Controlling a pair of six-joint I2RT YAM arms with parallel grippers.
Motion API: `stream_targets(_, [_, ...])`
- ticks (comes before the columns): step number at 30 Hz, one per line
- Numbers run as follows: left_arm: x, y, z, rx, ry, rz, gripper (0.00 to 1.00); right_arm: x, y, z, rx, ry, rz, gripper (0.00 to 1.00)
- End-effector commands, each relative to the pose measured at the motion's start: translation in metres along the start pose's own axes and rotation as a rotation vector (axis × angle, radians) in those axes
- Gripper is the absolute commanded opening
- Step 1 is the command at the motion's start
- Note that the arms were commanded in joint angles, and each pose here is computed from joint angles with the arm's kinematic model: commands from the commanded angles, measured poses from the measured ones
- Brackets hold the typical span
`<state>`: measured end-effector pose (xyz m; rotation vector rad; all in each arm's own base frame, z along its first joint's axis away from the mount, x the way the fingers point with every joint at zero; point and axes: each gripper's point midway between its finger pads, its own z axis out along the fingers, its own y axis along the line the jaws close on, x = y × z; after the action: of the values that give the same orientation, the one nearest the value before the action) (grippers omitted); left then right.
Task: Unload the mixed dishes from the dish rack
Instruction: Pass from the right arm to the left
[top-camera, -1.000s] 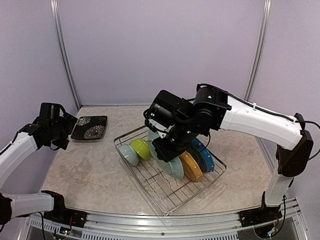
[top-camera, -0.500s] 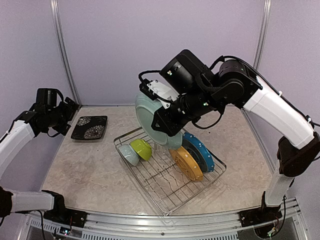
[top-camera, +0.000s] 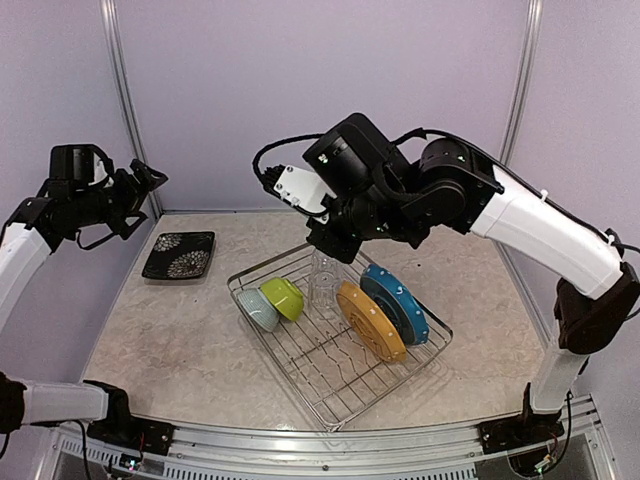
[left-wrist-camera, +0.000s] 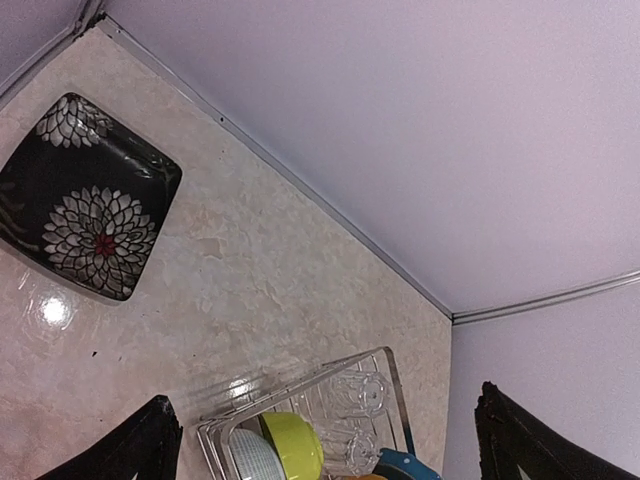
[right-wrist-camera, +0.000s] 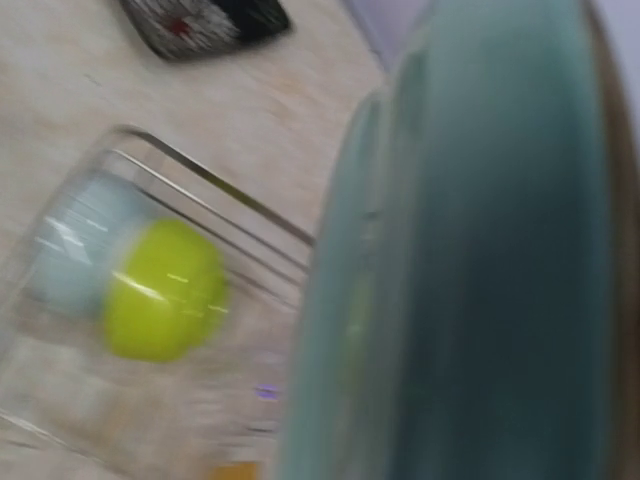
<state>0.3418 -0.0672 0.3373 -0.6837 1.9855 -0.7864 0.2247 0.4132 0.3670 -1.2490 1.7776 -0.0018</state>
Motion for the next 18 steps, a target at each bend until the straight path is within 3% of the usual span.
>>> stream_targets(1, [0.018,-0.014,-0.003,0.074,0.121,0.052,0.99,-0.021,-0.044,-0.019,0.311,-0.08,-0.163,0.0])
stream_targets(7, [0.029,-0.046,-0.01,0.196,0.21,0.095,0.98,-0.011,-0.034,-0.009,0.457,-0.043,-0.329,0.0])
stream_targets(18, [0.068,-0.089,0.001,0.299,0.436,0.169,0.83,0.002,-0.005,0.006,0.547,-0.006,-0.511,0.0])
